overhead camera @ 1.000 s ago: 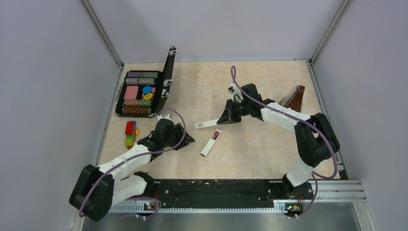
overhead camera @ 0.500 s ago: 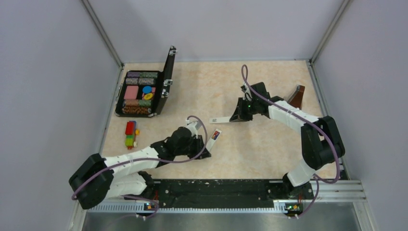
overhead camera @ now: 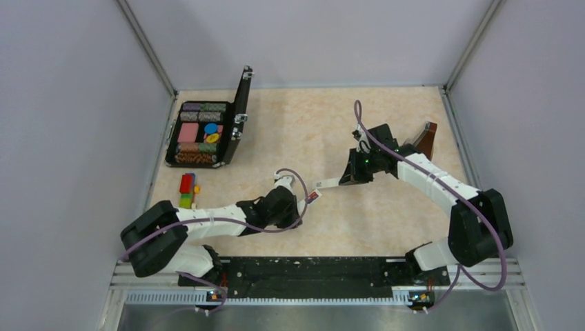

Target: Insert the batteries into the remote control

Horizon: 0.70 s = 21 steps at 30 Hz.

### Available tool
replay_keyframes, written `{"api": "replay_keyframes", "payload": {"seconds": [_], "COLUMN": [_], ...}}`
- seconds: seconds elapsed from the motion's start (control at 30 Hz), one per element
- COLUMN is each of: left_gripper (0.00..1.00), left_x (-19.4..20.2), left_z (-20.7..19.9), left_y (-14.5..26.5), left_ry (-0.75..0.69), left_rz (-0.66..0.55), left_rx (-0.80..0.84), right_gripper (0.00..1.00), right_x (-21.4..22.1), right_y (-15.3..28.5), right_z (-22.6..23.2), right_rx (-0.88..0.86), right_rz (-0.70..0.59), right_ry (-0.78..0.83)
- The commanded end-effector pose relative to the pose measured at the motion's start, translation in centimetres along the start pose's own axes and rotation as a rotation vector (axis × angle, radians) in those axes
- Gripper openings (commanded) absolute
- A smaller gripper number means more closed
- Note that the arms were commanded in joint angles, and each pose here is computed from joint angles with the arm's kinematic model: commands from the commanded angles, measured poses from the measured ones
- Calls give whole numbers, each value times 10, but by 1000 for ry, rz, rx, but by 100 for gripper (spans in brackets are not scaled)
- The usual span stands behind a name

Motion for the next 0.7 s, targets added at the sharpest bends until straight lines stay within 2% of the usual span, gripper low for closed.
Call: {"api": "replay_keyframes", "payload": {"seconds": [0.0, 0.17, 0.33, 0.5, 0.6, 0.67], "left_gripper": [22, 23, 20, 22, 23, 28], "left_x": [-21, -24, -22, -31, -50, -60], "left_z": [24, 35, 27, 41, 58, 70], "left_y": [5, 7, 12, 36, 57, 69], "left_ry": [82, 108, 119, 163, 268, 347], "left_rz": [-143, -176, -161, -226, -312, -355], "left_rx": [-141, -187, -138, -166, -191, -206], "right_gripper": [0, 0, 0, 0, 0, 0], "right_x": [12, 13, -3, -22, -9, 1], "right_y": [16, 25, 36, 50, 43, 32], "right_z": [9, 15, 26, 63, 77, 81], "right_rx": [-23, -37, -57, -252, -373, -391], "right_rz": [15, 4, -55, -155, -120, -80], "right_ry": [14, 4, 2, 30, 47, 74]}}
Point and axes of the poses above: each gripper's point midway between its finger pads, its own y axis back along the fingers, its own z axis along the line the jaws close on, x = y × z, the point moved 1 cm from there along y, back along the fingers, and after that the axes turned 13 degrees about y, right-handed, at the moved point
